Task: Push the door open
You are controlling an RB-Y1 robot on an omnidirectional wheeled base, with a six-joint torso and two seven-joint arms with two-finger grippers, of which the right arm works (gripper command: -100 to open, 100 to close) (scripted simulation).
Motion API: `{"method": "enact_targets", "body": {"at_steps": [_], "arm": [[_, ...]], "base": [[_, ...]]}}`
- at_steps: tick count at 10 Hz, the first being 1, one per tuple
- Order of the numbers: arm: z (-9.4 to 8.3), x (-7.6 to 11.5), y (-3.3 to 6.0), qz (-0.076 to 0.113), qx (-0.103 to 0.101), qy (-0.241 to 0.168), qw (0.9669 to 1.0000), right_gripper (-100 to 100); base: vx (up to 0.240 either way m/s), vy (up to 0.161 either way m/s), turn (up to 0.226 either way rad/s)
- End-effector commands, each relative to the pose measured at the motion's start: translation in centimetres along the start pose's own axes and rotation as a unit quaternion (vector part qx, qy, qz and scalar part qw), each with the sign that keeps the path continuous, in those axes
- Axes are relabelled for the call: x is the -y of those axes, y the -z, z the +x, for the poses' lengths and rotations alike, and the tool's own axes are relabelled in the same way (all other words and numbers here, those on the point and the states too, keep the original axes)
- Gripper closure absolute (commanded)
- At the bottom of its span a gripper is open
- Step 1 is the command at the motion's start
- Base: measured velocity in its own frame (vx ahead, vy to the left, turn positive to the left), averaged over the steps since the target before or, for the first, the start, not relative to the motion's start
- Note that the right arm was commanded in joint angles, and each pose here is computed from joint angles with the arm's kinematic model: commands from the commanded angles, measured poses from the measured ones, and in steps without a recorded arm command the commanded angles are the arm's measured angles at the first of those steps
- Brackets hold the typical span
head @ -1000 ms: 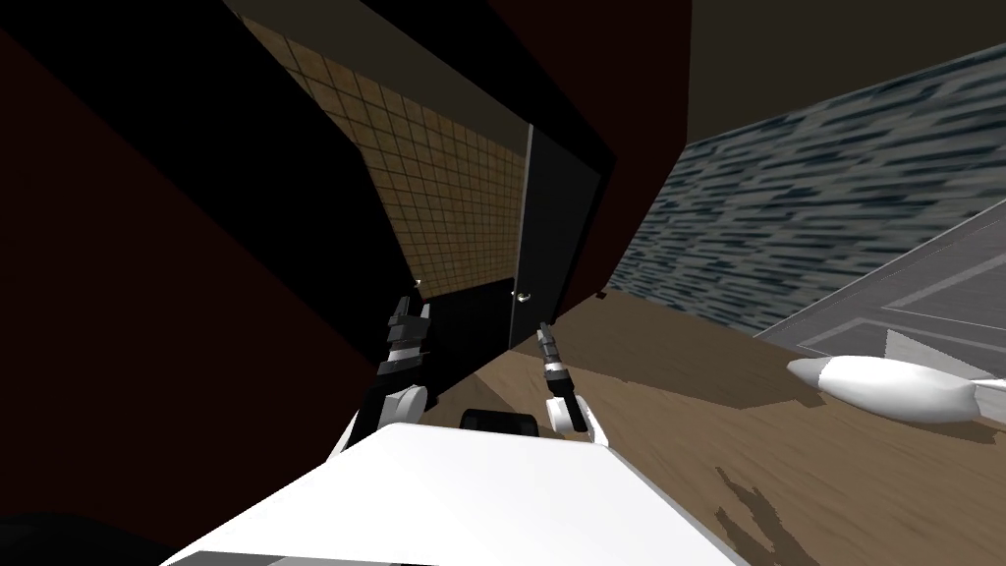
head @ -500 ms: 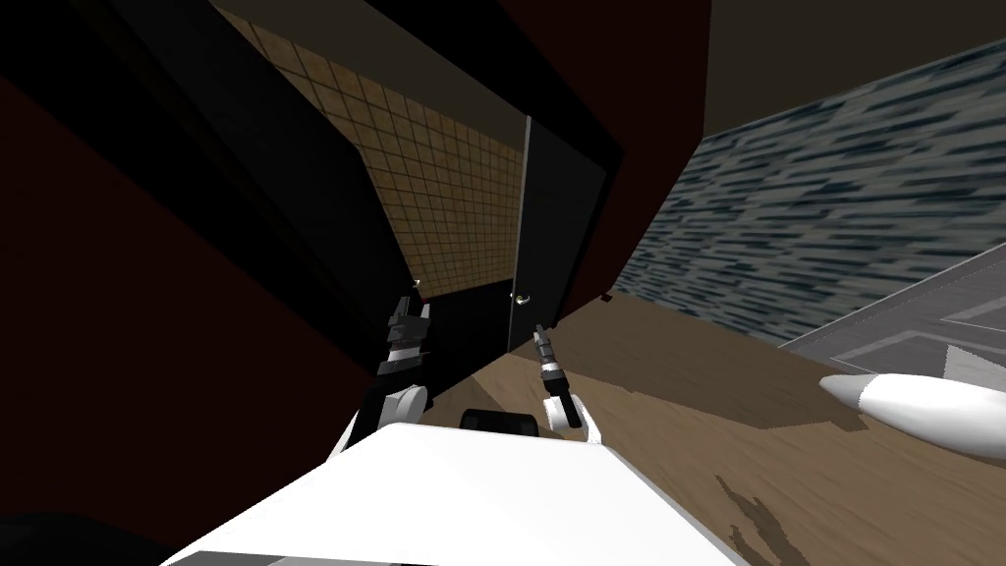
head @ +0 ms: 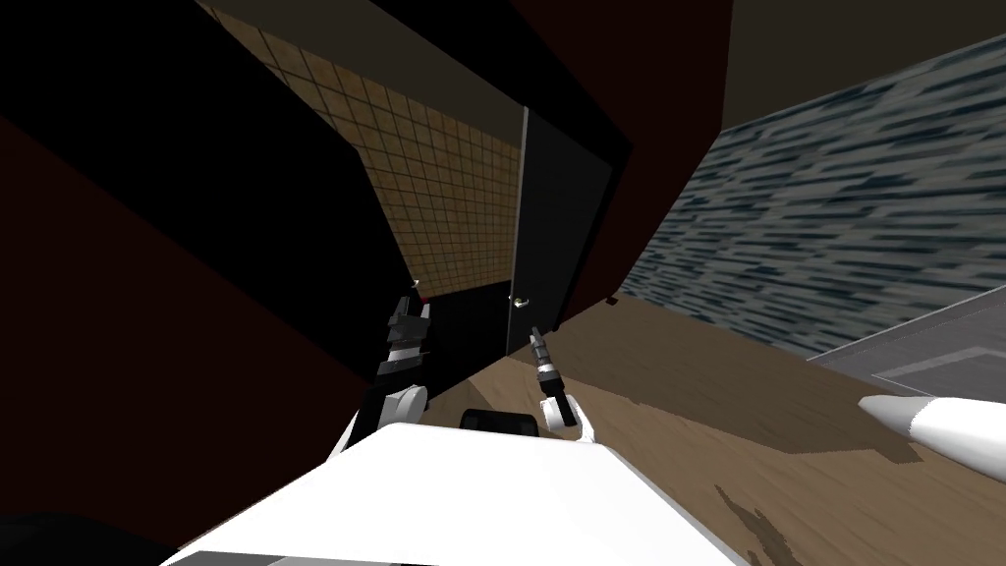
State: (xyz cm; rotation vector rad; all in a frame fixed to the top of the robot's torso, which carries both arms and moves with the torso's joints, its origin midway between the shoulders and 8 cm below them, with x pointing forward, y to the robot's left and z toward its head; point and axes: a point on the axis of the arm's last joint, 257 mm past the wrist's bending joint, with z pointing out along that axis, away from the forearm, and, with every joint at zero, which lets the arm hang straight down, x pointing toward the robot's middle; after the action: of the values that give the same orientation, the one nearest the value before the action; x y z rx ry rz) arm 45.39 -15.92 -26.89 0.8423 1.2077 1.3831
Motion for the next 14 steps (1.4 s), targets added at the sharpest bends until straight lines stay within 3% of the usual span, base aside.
{"method": "enact_targets", "body": {"at_steps": [1, 14], "arm": [[0.5, 0.9, 0.05, 0.007, -0.005, -0.003, 1.0000, -100], [5.0, 6.4, 0.40, 0.059, -0.040, -0.030, 0.9970, -100]], "base": [[0.081, -0.089, 0.061], [0.071, -0.095, 0.061]]}}
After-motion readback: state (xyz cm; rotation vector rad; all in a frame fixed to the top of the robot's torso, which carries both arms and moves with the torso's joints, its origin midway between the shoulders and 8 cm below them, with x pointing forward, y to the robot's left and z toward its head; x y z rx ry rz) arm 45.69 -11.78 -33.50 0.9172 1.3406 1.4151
